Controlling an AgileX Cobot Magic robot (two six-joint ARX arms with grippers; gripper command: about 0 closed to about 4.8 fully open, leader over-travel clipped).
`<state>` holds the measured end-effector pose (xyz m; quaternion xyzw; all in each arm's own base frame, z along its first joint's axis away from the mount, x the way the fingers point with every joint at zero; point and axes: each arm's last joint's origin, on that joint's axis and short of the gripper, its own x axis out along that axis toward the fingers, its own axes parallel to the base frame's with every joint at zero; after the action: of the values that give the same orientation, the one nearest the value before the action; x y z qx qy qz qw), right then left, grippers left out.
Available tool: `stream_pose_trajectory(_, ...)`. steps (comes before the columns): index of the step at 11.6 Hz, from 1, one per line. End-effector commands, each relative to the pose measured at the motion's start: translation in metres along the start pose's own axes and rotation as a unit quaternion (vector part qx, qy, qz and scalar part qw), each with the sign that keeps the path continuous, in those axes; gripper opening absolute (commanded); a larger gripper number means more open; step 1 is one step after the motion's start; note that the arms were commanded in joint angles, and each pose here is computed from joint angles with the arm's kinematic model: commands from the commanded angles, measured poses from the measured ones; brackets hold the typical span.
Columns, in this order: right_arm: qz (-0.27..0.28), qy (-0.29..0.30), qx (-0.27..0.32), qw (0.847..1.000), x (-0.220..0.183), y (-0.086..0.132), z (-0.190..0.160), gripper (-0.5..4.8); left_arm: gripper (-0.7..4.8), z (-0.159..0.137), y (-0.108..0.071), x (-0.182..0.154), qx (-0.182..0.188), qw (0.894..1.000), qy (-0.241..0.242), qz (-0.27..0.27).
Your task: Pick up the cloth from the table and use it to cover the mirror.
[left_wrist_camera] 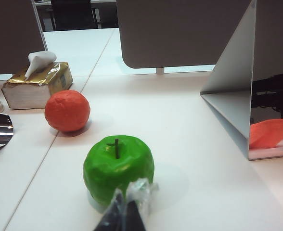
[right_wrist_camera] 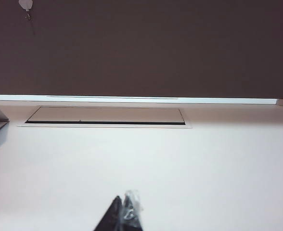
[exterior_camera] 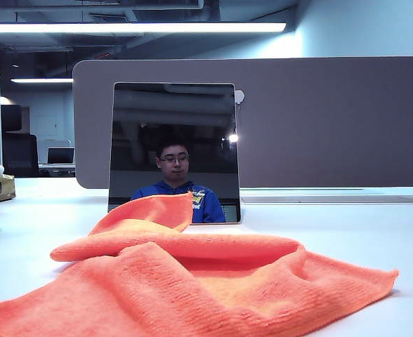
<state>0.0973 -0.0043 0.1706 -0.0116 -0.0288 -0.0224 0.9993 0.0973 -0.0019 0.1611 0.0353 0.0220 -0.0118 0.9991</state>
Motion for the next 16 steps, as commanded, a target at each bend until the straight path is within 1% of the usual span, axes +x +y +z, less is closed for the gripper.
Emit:
stream_pose_trajectory(1,-0.001,-0.013,0.001,1.000,0.000,0.000,0.002,-0.01,-0.06,0.002,0.000,0.000,-0.002,1.000,-0.005,0.001)
stream_pose_trajectory(3,0.007,-0.025,0.001,1.000,-0.001,0.000,0.007,-0.01,-0.06,0.005,0.000,0.000,-0.011,1.000,-0.020,-0.012)
stream_pose_trajectory(4,0.020,-0.033,0.001,0.999,-0.002,0.001,0.014,-0.01,-0.06,0.010,-0.001,-0.001,-0.021,0.998,-0.045,-0.035)
stream_pose_trajectory(5,0.025,-0.033,-0.005,0.999,-0.005,0.001,0.025,-0.01,-0.06,0.018,-0.003,-0.002,-0.029,0.994,-0.078,-0.071)
stream_pose_trajectory(6,0.025,-0.029,-0.009,0.999,-0.006,0.001,0.030,-0.01,-0.06,0.020,-0.003,-0.003,-0.032,0.993,-0.079,-0.079)
stream_pose_trajectory(7,0.025,-0.018,-0.026,0.999,-0.011,0.001,0.042,-0.01,-0.06,0.027,-0.004,-0.006,-0.039,0.992,-0.072,-0.100)
stream_pose_trajectory(8,0.029,-0.005,-0.044,0.999,-0.017,0.000,0.058,-0.01,-0.06,0.035,-0.005,-0.010,-0.043,0.990,-0.045,-0.125)
stream_pose_trajectory(9,0.030,-0.001,-0.044,0.999,-0.019,0.000,0.062,-0.01,-0.06,0.037,-0.005,-0.012,-0.044,0.990,-0.034,-0.127)
stream_pose_trajectory(11,0.049,0.022,-0.052,0.997,-0.021,0.001,0.076,-0.01,-0.06,0.045,-0.005,-0.016,-0.049,0.990,0.001,-0.135)
stream_pose_trajectory(12,0.059,0.036,-0.054,0.996,-0.020,0.002,0.080,-0.01,-0.06,0.048,-0.005,-0.017,-0.050,0.988,0.010,-0.144)
stream_pose_trajectory(13,0.084,0.092,-0.049,0.991,-0.013,0.003,0.097,-0.01,-0.06,0.061,-0.006,-0.016,-0.053,0.983,0.025,-0.174)
stream_pose_trajectory(14,0.113,0.131,-0.042,0.984,-0.003,0.004,0.111,-0.01,-0.06,0.072,-0.007,-0.012,-0.054,0.976,0.038,-0.206)
stream_pose_trajectory(15,0.157,0.158,-0.031,0.974,0.009,0.006,0.126,-0.01,-0.06,0.079,-0.009,-0.006,-0.055,0.964,0.054,-0.255)
stream_pose_trajectory(16,0.200,0.164,-0.021,0.966,0.018,0.008,0.134,-0.01,-0.06,0.082,-0.011,0.001,-0.063,0.951,0.074,-0.295)
